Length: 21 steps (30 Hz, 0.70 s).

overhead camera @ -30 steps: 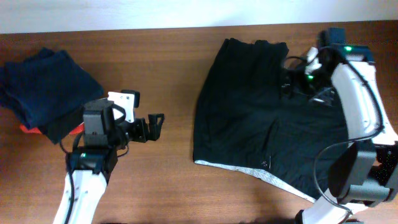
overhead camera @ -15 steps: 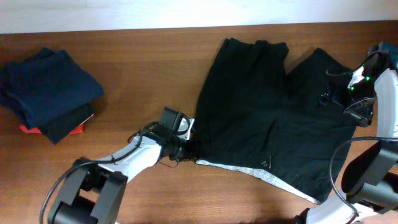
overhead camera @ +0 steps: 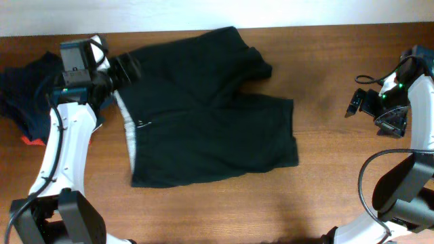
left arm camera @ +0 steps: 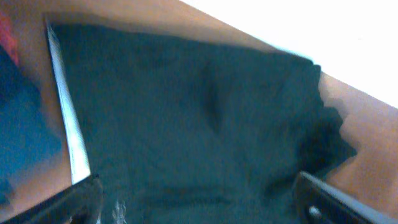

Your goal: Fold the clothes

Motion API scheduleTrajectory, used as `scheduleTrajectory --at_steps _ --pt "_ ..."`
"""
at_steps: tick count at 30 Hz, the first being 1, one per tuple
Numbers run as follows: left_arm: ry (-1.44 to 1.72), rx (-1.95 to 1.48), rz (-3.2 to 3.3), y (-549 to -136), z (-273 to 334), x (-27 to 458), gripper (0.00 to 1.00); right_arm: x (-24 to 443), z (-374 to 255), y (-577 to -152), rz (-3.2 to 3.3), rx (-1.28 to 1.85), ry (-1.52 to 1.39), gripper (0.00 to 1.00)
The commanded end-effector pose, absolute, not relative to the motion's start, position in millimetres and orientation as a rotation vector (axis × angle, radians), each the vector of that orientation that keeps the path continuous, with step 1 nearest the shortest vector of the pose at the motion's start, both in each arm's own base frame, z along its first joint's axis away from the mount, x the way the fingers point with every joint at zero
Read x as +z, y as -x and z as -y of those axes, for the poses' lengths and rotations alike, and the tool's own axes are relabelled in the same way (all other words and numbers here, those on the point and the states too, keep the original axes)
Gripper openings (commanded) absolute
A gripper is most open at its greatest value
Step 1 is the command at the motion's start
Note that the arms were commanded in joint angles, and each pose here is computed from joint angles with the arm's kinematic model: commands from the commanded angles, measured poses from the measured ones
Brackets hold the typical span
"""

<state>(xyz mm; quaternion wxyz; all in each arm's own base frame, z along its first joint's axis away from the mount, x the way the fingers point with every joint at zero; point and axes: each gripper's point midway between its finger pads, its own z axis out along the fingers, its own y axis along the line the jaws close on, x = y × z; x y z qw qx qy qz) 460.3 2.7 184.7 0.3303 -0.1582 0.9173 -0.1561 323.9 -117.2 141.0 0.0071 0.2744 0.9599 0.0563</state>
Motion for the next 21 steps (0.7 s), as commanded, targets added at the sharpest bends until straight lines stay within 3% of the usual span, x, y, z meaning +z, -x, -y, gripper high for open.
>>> scheduleTrajectory --at_steps 1,5,14,21 --pt "0.509 -0.405 -2.739 -389 7 137 0.99 154 115 -327 -2.963 0.205 -0.841 0.99" --pt "0.639 -0.275 -3.065 -308 3 118 0.99 155 102 -323 -2.989 0.296 -0.817 0.99" --pt "0.717 -0.231 -2.943 -262 2 140 0.99 147 59 -293 -2.989 0.427 -0.788 0.99" --pt "1.049 -0.341 -2.804 -202 15 78 0.99 83 -41 -268 -2.995 0.466 -0.658 0.99"
